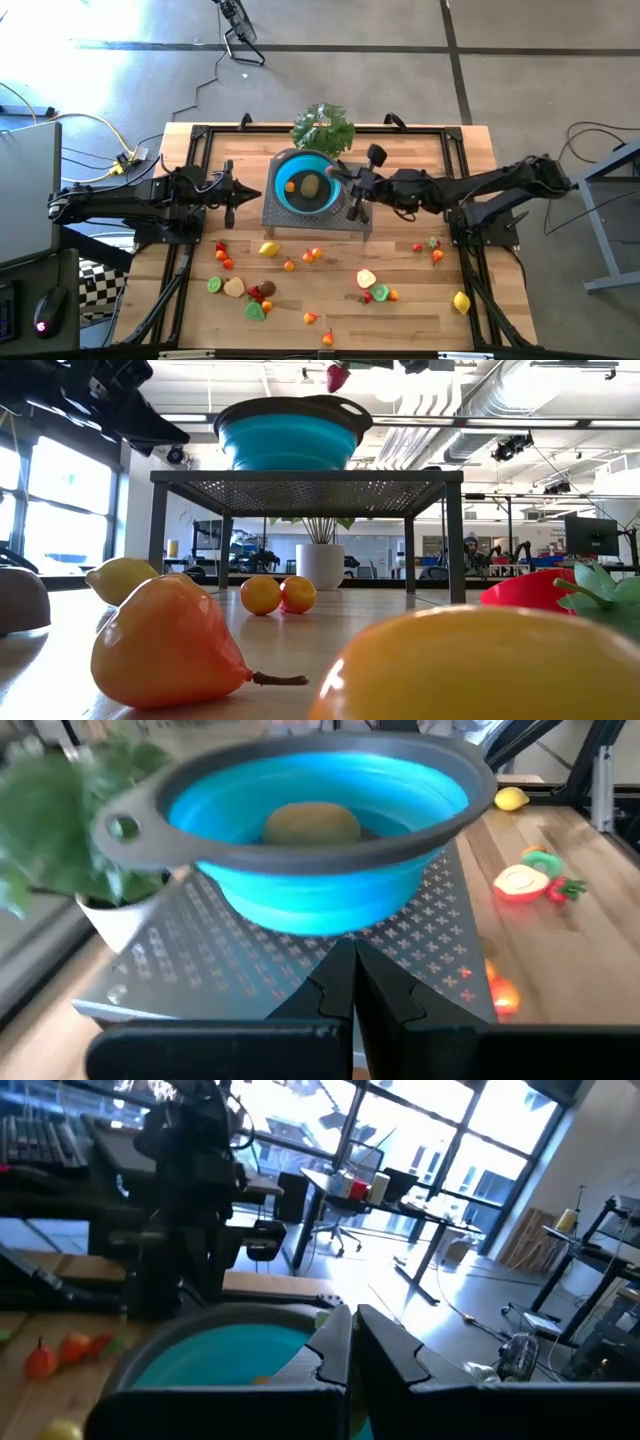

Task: Pick & Place Fruit
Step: Put the strawberry into the blue strainer bowl on to the shelf

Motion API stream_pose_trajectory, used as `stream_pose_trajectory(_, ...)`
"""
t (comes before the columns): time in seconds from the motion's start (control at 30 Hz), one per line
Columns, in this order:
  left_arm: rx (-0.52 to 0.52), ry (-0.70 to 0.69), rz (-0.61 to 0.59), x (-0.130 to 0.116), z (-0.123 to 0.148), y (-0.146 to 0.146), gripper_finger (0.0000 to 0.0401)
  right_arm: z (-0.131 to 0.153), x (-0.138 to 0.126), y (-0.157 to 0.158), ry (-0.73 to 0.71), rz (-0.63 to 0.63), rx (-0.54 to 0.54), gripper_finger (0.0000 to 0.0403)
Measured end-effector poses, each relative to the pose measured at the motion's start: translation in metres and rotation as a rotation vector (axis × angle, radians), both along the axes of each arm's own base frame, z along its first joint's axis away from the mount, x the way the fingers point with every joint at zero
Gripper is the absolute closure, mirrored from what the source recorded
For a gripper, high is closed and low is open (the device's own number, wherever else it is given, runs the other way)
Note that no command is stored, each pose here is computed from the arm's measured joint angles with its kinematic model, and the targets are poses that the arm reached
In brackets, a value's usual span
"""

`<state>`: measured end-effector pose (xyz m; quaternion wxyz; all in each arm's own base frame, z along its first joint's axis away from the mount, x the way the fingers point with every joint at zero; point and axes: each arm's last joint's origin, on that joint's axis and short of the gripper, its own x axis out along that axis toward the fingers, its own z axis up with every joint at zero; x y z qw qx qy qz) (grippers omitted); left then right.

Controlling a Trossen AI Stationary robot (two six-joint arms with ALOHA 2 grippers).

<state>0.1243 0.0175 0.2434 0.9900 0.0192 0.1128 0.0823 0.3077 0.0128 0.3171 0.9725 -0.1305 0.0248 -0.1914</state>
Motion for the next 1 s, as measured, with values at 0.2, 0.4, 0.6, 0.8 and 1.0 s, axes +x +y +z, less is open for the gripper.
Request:
stream_pose_trajectory(0.2, 0.044, -0.091, 0.043, 0.001, 0.009, 0.002, 0.0401, -0.006, 0.01, -0.016, -0.033, -0.051, 0.015, 0.0399)
stream_pose_trajectory(0.4, 0.052, -0.095, 0.015, -0.001, 0.01, 0.001, 0.0401, -0.007, 0.01, -0.022, -0.041, -0.055, 0.036, 0.0399)
stream_pose_trajectory(0.6, 0.142, -0.157, 0.004, -0.017, 0.017, -0.002, 0.0401, -0.006, 0.011, -0.023, -0.071, 0.011, 0.107, 0.0399)
stream_pose_trajectory(0.8, 0.13, -0.161, 0.003, -0.041, 0.015, -0.005, 0.0401, -0.012, 0.012, -0.023, -0.049, 0.014, 0.178, 0.0399)
stream_pose_trajectory(1.0, 0.118, -0.176, 0.005, -0.055, 0.012, -0.007, 0.0401, -0.016, 0.012, -0.021, -0.037, 0.031, 0.246, 0.0398)
